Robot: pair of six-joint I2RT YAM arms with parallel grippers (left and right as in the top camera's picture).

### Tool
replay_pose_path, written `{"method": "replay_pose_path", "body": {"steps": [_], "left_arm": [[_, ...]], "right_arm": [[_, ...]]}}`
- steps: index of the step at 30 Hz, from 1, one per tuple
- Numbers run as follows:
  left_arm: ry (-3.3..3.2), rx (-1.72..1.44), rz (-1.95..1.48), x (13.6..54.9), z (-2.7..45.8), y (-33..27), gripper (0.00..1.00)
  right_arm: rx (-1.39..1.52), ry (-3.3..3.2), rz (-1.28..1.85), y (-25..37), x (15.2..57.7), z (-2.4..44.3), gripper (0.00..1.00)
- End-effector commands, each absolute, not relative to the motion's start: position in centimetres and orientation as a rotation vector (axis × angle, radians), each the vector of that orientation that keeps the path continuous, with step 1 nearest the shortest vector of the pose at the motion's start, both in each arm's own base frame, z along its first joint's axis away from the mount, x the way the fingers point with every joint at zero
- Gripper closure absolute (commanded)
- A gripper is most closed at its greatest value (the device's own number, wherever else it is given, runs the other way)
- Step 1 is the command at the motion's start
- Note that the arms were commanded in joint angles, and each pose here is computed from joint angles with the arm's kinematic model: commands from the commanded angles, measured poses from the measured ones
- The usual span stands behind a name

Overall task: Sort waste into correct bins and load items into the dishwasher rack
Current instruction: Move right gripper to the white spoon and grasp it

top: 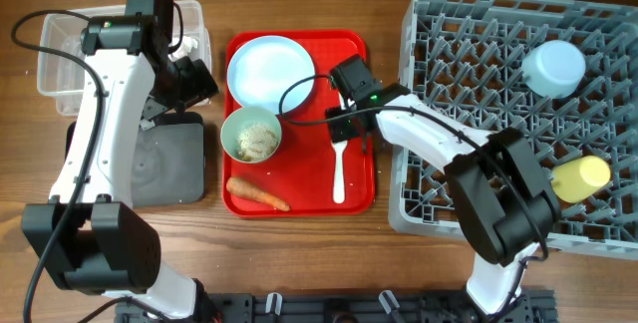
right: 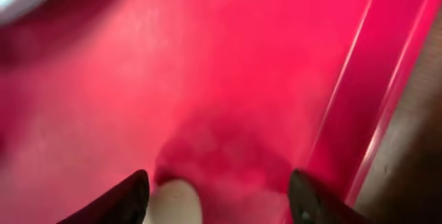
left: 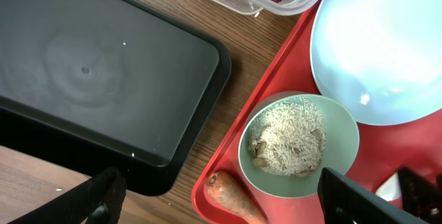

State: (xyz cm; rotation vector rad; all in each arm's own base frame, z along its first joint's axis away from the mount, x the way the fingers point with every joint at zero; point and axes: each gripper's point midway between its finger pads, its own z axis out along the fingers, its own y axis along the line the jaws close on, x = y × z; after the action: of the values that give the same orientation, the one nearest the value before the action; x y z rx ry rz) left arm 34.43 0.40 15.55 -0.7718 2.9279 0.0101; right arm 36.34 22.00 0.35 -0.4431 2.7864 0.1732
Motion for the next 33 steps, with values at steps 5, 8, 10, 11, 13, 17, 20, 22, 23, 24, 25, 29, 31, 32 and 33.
{"method": "replay_pose_path", "body": {"steps": [5, 8, 10, 11, 13, 17, 20, 22, 23, 24, 25, 29, 31, 32, 33], "left_arm": [[2.926, -0.783, 0.007, 34.6, 15.4, 0.4, 0.09], [2.926, -0.783, 0.007, 34.6, 15.4, 0.4, 0.09], [2.927, -0.783, 0.007, 34.6, 15.4, 0.4, 0.09], [2.927, -0.783, 0.006, 34.6, 15.4, 0.4, 0.09], [2.929, -0.783, -0.006, 34.6, 15.4, 0.3, 0.09], [2.929, -0.782, -0.009, 34.6, 15.4, 0.2, 0.09], [2.929, -0.782, -0.008, 34.6, 15.4, 0.3, 0.09], [2.929, -0.782, -0.008, 34.6, 15.4, 0.3, 0.09], [2.929, -0.782, -0.008, 34.6, 15.4, 0.3, 0.09], [2.929, -0.782, -0.008, 34.6, 15.4, 0.3, 0.09], [2.929, -0.782, -0.009, 34.7, 15.4, 0.3, 0.09], [2.929, -0.782, -0.008, 34.6, 15.4, 0.3, 0.09], [2.929, -0.782, -0.008, 34.6, 15.4, 0.3, 0.09], [2.929, -0.782, -0.008, 34.6, 15.4, 0.3, 0.09], [2.929, -0.782, -0.008, 34.6, 15.4, 0.3, 0.09]], "right_arm": [[-0.338, 2.828, 0.358, 22.8, 33.8, 4.8, 0.30], [-0.231, 2.925, 0.407, 22.8, 32.1, 4.3, 0.30], [-0.147, 2.979, 0.457, 23.1, 31.2, 4.0, 0.31], [-0.145, 2.978, 0.440, 23.1, 31.2, 3.9, 0.30], [-0.089, 2.970, 0.375, 22.7, 31.4, 3.7, 0.33], [-0.131, 2.951, 0.286, 24.1, 31.4, 6.4, 0.30], [-0.186, 2.869, 0.314, 25.1, 33.9, 12.9, 0.30], [-0.193, 2.834, 0.315, 24.6, 35.0, 16.3, 0.30], [-0.192, 2.828, 0.314, 24.2, 35.2, 17.5, 0.30], [-0.171, 2.844, 0.301, 23.3, 35.3, 18.7, 0.30], [-0.161, 2.859, 0.291, 23.0, 35.2, 18.6, 0.29], [-0.048, 3.007, 0.164, 23.0, 34.2, 13.7, 0.23], [-0.062, 3.104, 0.079, 23.1, 33.3, 9.7, 0.21], [-0.066, 3.135, 0.049, 23.1, 33.2, 8.3, 0.21], [-0.069, 3.173, 0.020, 23.1, 33.0, 6.7, 0.21]]}}
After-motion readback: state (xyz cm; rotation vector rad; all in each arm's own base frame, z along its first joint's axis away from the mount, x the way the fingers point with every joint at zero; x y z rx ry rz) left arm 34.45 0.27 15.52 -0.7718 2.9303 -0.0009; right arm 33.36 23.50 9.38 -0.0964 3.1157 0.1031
